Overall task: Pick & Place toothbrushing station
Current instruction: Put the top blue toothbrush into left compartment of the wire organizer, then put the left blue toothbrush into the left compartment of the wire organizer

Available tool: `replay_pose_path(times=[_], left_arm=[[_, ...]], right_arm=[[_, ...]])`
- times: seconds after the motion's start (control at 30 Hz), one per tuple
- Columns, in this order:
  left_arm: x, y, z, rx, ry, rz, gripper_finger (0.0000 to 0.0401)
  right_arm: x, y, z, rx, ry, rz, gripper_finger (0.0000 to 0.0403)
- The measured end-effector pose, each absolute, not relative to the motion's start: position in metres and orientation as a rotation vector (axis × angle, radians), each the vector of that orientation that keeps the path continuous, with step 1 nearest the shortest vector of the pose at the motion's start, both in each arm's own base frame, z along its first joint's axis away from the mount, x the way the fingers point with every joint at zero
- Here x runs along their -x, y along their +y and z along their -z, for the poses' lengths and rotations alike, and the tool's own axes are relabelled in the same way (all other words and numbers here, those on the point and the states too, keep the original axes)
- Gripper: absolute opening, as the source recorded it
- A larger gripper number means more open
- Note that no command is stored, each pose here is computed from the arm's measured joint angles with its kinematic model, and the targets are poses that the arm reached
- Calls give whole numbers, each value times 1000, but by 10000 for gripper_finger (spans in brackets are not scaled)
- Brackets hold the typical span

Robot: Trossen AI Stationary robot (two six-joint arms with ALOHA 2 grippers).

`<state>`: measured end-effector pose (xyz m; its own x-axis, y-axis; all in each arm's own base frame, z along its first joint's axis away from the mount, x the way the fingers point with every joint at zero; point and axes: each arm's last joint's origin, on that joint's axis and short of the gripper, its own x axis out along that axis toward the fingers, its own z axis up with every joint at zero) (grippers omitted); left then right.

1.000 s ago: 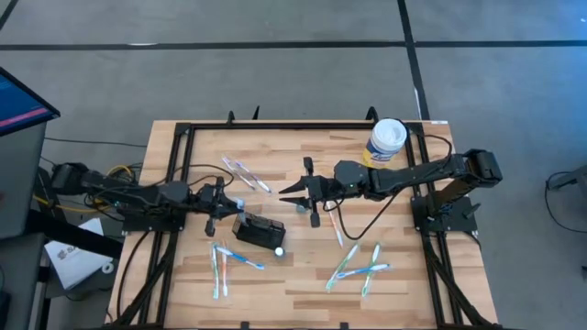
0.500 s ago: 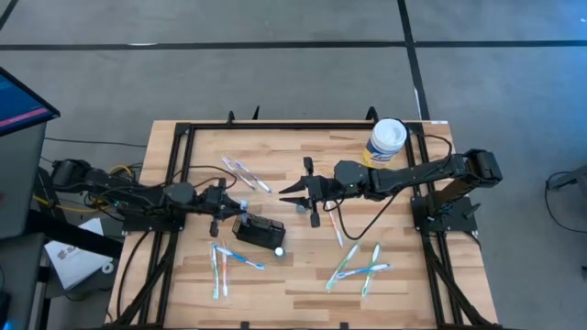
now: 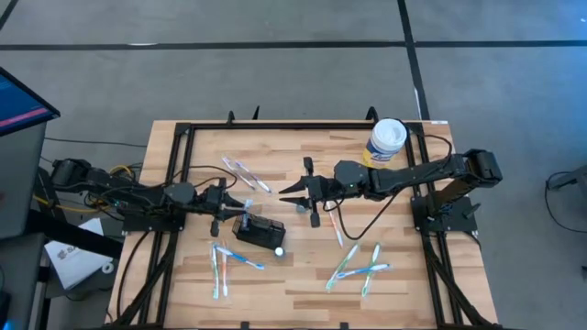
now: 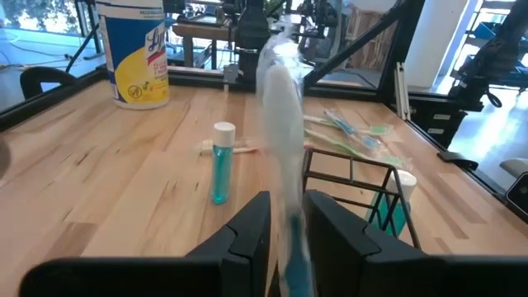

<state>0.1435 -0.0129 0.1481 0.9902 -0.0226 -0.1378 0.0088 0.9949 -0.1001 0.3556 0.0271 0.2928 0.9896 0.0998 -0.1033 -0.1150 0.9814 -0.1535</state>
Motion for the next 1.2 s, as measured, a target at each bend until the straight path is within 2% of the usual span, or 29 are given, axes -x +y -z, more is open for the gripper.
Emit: replay_pose_path(times=[0.5,0.8,1.2], left_arm=[[-144,-13,-152,50,95,15,127],[-144,-13,-154,49,81,17,117],[-153,-14,-178,-2,6,23,110]], right_arm=[[-356,27,-293,160,99,-108,67],[-356,27,-292,163,101,-109,67],[-356,27,-292,167,102,-109,67]])
